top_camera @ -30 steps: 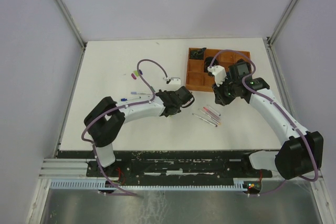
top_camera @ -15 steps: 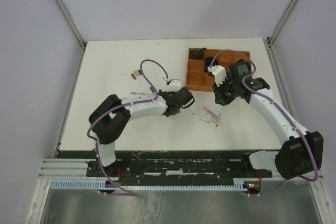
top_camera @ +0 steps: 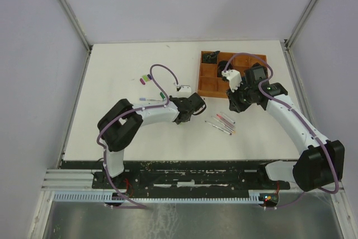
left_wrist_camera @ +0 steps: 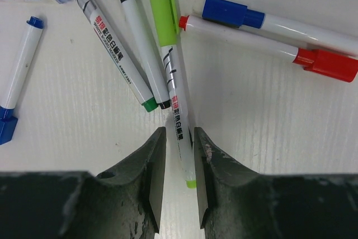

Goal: Open the pen caps
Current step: Pick up the pen from the center of the board, then open the pen cap from the pen, then place the pen cap at the center of the board.

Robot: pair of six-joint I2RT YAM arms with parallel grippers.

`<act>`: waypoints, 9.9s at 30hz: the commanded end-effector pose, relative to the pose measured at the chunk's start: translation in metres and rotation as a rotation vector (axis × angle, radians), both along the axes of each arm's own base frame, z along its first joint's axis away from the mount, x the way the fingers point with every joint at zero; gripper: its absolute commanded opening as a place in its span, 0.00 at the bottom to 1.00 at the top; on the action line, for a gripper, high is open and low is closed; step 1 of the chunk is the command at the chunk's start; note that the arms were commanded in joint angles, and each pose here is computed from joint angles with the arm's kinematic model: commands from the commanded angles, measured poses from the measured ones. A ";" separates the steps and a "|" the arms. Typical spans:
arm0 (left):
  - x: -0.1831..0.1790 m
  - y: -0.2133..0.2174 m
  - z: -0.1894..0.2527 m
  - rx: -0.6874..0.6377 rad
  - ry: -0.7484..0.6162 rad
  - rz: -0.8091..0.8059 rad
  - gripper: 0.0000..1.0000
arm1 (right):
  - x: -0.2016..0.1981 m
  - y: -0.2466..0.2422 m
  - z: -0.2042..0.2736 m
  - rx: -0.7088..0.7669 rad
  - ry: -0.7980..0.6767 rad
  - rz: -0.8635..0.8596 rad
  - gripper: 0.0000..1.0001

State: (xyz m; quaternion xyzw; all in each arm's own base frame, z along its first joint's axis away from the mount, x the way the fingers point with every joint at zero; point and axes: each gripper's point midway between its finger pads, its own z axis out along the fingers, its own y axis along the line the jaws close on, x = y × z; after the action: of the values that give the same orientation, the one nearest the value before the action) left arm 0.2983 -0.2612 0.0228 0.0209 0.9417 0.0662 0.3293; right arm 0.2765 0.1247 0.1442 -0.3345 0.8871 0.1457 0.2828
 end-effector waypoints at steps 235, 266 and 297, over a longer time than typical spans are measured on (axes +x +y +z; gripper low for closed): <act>-0.085 -0.050 0.294 -1.605 -0.701 -0.502 0.76 | -0.115 0.120 0.133 0.826 0.037 0.471 0.02; -0.101 -0.049 0.360 -1.767 -0.877 -0.882 0.03 | -0.123 0.124 0.132 0.868 0.153 0.513 0.02; 0.037 0.139 0.173 -0.841 -0.542 0.143 0.03 | -0.061 0.081 0.071 0.372 -0.136 0.344 0.02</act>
State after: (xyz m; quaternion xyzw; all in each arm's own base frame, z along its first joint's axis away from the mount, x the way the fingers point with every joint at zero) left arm 0.3311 -0.1624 0.2599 -0.1813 0.6593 -0.4678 0.5600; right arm 0.2038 0.2110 0.2148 -0.4169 0.7523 0.3643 0.3572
